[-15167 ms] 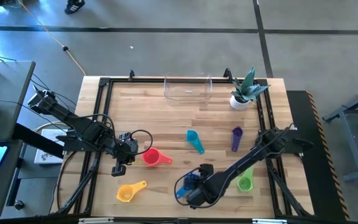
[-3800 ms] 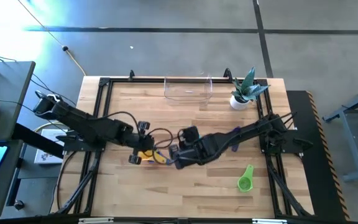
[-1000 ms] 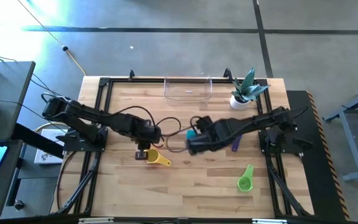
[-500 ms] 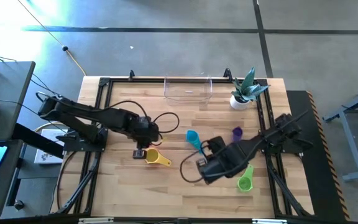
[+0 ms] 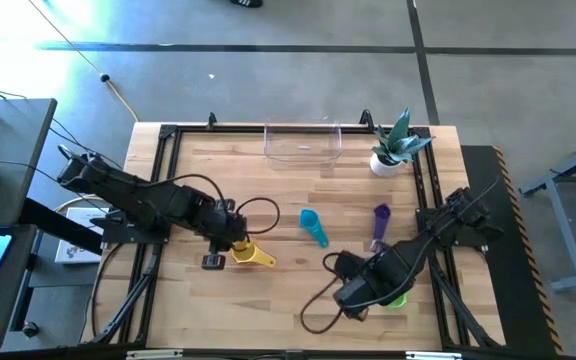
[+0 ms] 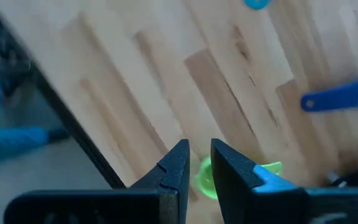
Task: Nest measuring cups in basket
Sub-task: Stack the green measuring cup on top of the yellow measuring cup
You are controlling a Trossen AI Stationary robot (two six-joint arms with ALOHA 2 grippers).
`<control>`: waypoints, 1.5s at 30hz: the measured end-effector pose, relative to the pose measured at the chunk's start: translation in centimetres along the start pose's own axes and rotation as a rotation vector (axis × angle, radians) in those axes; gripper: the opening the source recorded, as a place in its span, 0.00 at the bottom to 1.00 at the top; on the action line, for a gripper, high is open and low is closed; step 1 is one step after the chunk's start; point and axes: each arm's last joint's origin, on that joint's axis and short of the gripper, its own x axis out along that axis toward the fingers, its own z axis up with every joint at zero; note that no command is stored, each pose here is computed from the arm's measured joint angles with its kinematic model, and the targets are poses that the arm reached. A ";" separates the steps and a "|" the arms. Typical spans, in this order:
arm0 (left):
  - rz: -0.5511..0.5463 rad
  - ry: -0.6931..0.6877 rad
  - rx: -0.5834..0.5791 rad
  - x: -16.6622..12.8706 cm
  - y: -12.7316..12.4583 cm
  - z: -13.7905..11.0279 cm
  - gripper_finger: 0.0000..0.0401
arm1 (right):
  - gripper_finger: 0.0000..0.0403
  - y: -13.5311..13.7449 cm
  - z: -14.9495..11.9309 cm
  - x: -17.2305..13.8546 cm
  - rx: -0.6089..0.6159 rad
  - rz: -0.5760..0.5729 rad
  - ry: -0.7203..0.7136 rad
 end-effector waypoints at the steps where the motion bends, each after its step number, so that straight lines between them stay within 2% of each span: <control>1: -0.003 -0.002 -0.011 0.0 -0.2 0.0 0.16 | 0.14 0.0 -0.1 0.0 -0.057 0.004 0.007; 3: -0.006 -0.002 -0.037 0.0 -0.4 -0.1 0.16 | 0.15 0.1 -0.2 0.0 -0.158 0.019 0.032; 9: -0.009 -0.002 -0.157 0.0 -0.6 -0.1 0.16 | 0.22 0.1 -0.1 0.0 -0.357 0.075 0.105; 15: -0.013 -0.011 -0.297 0.0 -0.6 0.0 0.16 | 0.31 0.2 -0.3 0.0 -0.570 0.080 0.090; 23: -0.036 -0.030 -0.429 -0.1 -1.4 0.1 0.16 | 0.32 0.9 -2.1 -0.2 -0.806 0.056 0.050; 33: -0.129 -0.103 -0.537 -0.3 -3.7 0.4 0.16 | 0.32 1.4 -3.8 0.0 -0.927 0.038 0.038; 40: -0.163 -0.122 -0.562 -0.5 -5.3 0.1 0.16 | 0.32 -2.3 -6.0 3.4 -0.902 -0.079 0.190; 45: -0.159 -0.126 -0.586 -0.5 -5.8 -0.1 0.16 | 0.32 -4.6 -7.0 5.4 -0.898 -0.048 0.215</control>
